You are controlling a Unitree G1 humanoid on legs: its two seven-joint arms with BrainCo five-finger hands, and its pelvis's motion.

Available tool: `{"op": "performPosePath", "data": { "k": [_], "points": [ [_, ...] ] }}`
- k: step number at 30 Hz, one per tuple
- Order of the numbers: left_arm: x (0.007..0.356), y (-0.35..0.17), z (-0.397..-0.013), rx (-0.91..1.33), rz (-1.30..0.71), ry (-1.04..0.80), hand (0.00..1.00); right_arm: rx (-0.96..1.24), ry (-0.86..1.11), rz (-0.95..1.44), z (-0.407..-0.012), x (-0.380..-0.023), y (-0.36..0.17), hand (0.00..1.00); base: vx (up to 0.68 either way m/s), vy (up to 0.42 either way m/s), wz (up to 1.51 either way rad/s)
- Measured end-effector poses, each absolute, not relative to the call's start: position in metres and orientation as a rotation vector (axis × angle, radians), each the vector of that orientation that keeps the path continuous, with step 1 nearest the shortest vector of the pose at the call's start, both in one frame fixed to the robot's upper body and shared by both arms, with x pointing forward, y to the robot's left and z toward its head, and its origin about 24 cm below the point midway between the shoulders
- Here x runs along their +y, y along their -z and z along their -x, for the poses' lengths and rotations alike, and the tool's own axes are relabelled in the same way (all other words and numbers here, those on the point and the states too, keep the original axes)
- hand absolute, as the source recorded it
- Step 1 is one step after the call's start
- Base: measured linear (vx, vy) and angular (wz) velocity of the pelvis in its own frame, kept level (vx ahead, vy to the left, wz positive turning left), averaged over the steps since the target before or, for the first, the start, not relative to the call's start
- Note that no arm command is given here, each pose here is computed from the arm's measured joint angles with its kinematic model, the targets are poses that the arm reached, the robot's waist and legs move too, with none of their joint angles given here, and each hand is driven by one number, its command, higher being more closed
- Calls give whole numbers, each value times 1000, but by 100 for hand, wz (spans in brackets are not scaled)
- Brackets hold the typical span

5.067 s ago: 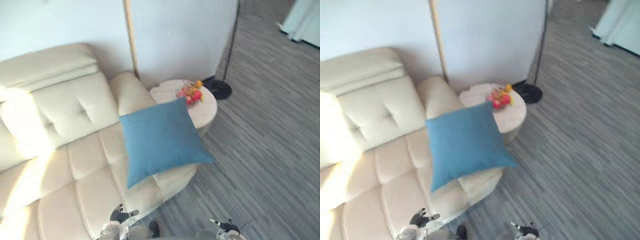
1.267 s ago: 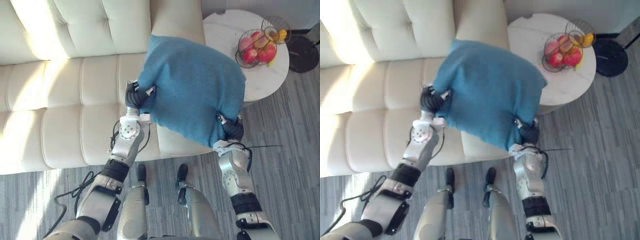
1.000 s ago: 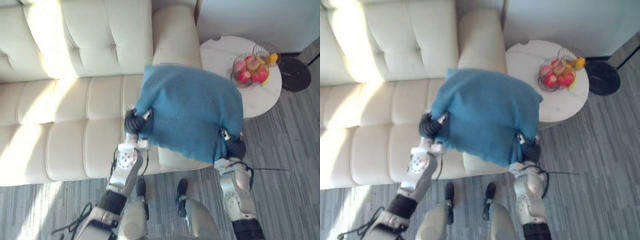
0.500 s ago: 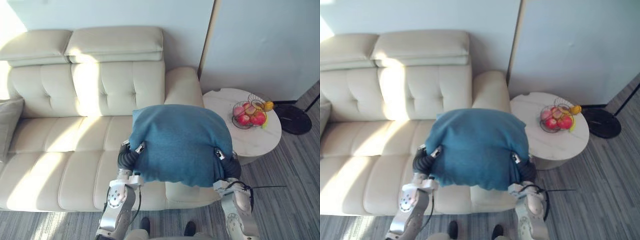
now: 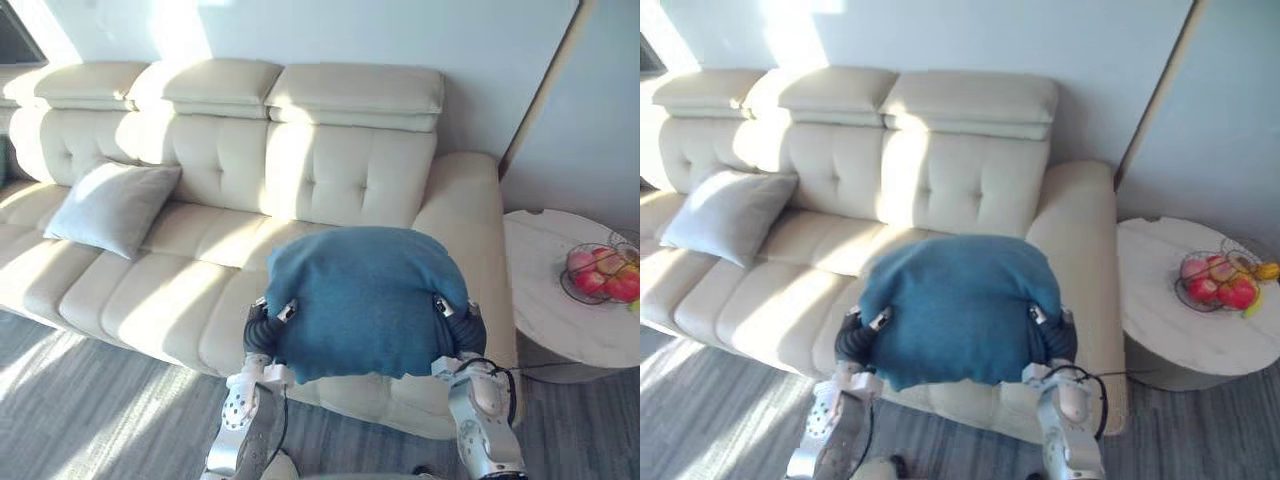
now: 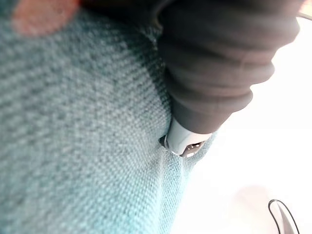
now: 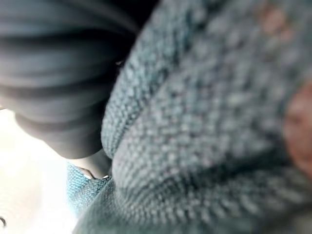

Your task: Pick up cushions and gather them together orderly.

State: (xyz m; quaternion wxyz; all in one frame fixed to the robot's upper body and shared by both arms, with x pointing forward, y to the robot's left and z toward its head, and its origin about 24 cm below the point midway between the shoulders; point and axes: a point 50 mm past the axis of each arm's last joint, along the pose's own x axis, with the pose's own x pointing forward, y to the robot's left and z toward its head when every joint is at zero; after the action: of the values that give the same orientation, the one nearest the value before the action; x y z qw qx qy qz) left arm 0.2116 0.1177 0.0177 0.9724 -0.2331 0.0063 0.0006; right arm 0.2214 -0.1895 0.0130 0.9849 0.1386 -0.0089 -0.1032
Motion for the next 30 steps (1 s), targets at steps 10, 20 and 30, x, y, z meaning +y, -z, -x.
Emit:
{"op": "performPosePath", "data": {
  "k": [10, 20, 30],
  "points": [
    [124, 4, -207, 108, 430, 23, 100, 112, 257, -288, -216, -187, 13, 100, 20, 265, 21],
    [118, 1, -210, 103, 408, 82, 100, 84, 240, -250, -218, -196, 6, 100, 145, -28, 31],
    [116, -17, -196, 20, 487, 72, 100, -134, 214, -270, -211, -192, -42, 100, 188, 9, -13]
  ]
}}
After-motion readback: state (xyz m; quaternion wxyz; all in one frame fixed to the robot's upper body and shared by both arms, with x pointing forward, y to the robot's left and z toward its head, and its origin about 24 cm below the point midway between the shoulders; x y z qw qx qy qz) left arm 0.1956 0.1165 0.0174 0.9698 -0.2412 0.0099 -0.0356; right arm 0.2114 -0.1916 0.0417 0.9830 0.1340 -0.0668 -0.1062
